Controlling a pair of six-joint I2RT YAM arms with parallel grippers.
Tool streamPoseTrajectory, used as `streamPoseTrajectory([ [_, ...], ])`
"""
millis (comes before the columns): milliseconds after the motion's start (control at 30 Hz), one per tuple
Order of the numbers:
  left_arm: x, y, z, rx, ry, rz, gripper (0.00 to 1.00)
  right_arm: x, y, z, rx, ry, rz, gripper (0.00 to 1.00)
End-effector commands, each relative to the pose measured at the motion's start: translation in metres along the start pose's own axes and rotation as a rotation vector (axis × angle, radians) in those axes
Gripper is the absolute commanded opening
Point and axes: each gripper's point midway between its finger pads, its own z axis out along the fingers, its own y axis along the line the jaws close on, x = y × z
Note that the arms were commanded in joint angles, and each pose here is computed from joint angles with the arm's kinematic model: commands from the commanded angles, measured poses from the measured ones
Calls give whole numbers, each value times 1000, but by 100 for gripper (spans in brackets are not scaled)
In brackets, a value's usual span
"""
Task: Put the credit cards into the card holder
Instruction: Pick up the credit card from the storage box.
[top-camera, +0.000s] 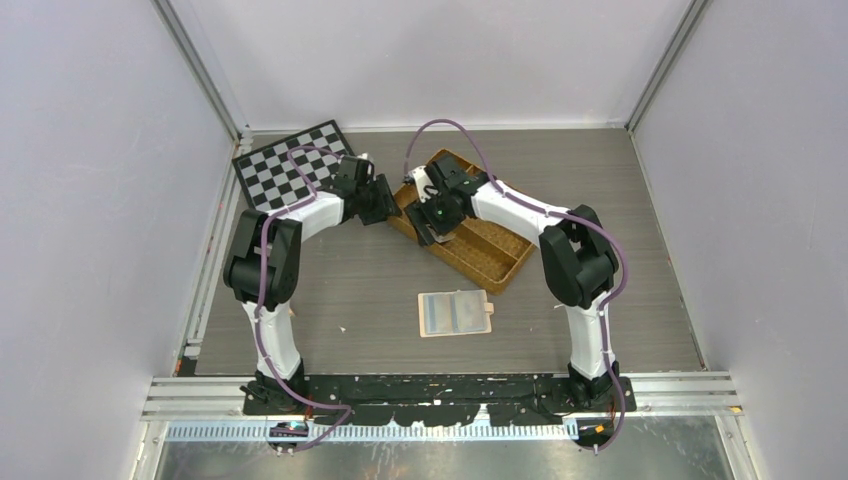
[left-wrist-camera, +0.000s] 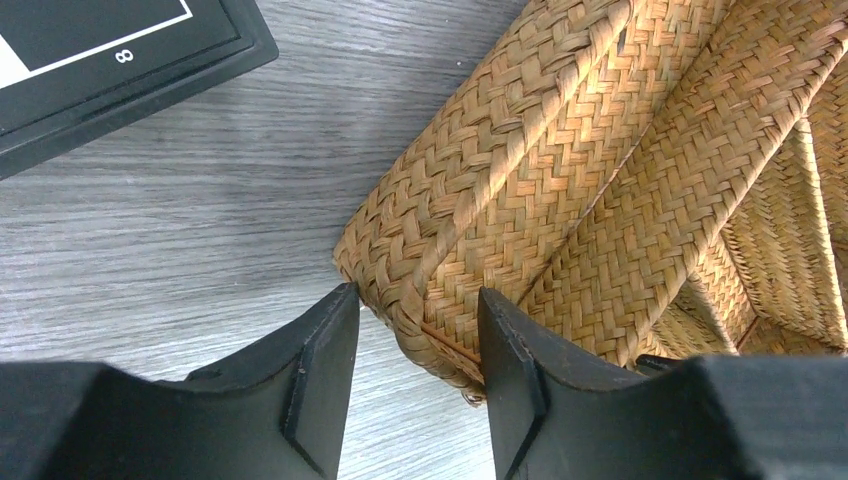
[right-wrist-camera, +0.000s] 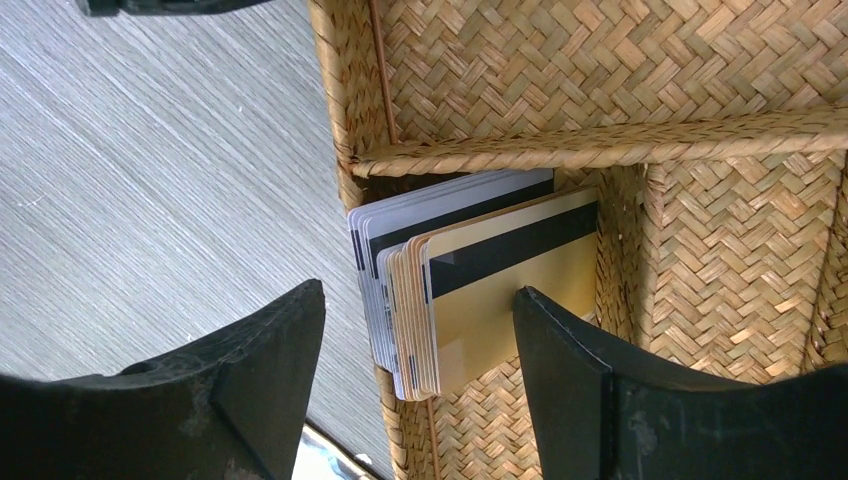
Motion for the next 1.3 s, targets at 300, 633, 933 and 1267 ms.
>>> streamPoseTrajectory([
  [300,-12,-10,-4,36,-28,4,45,-28,29,-32,-82,-75,-21,65],
  [633,-10,-10,-3,38,-22,1,45,-38,38,-43,-117,-104,-10,62],
  [933,-9,-10,-3,39,-20,2,45,-39,39,-45,-121,-96,-6,46],
  [1267,-17,-14,-15,38,-41,33,47,-51,26,-61,-27,-148,-25,15],
])
